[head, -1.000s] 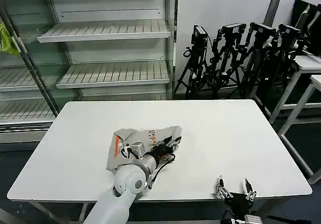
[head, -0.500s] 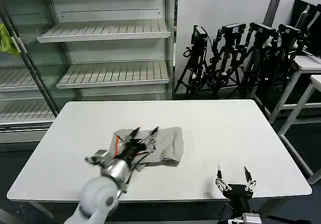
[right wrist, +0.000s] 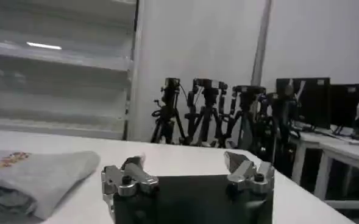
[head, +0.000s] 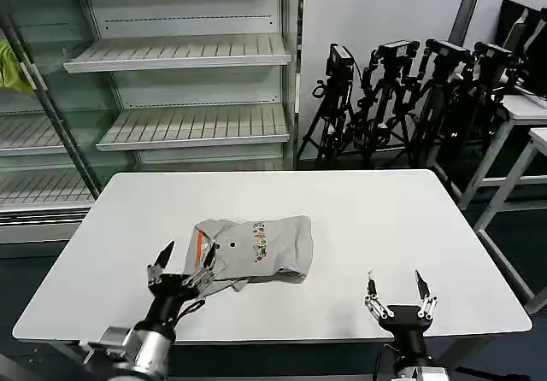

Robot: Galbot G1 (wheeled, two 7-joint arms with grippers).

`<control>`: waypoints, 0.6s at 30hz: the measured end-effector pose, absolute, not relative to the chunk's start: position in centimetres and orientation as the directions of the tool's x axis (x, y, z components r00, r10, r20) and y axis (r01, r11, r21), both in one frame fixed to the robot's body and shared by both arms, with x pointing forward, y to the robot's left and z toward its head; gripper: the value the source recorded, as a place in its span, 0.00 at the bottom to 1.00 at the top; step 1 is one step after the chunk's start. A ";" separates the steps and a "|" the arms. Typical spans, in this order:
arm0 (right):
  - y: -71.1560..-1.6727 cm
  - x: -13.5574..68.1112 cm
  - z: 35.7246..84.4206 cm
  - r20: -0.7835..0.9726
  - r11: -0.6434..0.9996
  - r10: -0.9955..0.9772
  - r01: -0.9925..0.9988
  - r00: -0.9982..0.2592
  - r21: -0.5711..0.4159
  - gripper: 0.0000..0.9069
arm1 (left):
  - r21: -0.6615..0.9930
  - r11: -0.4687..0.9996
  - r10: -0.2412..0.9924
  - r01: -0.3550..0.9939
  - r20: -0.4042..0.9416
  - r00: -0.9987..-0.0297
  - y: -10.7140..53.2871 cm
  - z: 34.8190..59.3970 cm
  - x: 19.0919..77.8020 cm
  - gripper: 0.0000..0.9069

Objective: Fold and organize the clothes.

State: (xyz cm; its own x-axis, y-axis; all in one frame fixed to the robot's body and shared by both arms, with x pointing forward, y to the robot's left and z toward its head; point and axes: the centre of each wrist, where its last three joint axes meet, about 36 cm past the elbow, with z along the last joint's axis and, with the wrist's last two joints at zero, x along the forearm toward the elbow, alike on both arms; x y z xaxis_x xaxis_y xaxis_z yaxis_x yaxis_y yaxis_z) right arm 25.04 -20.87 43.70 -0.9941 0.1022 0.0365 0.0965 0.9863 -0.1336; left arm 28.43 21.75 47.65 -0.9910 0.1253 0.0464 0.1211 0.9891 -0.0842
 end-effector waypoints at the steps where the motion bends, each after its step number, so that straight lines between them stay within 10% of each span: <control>1: -20.8 25.1 43.7 0.034 0.986 0.101 0.095 -0.994 -0.133 1.00 | -0.073 0.990 0.120 0.117 0.047 -0.992 21.8 47.7 28.1 1.00; 18: -20.3 24.9 44.0 0.013 0.988 0.090 0.088 -0.996 -0.126 1.00 | 0.021 0.997 0.080 0.081 0.046 -0.996 22.1 48.4 24.5 1.00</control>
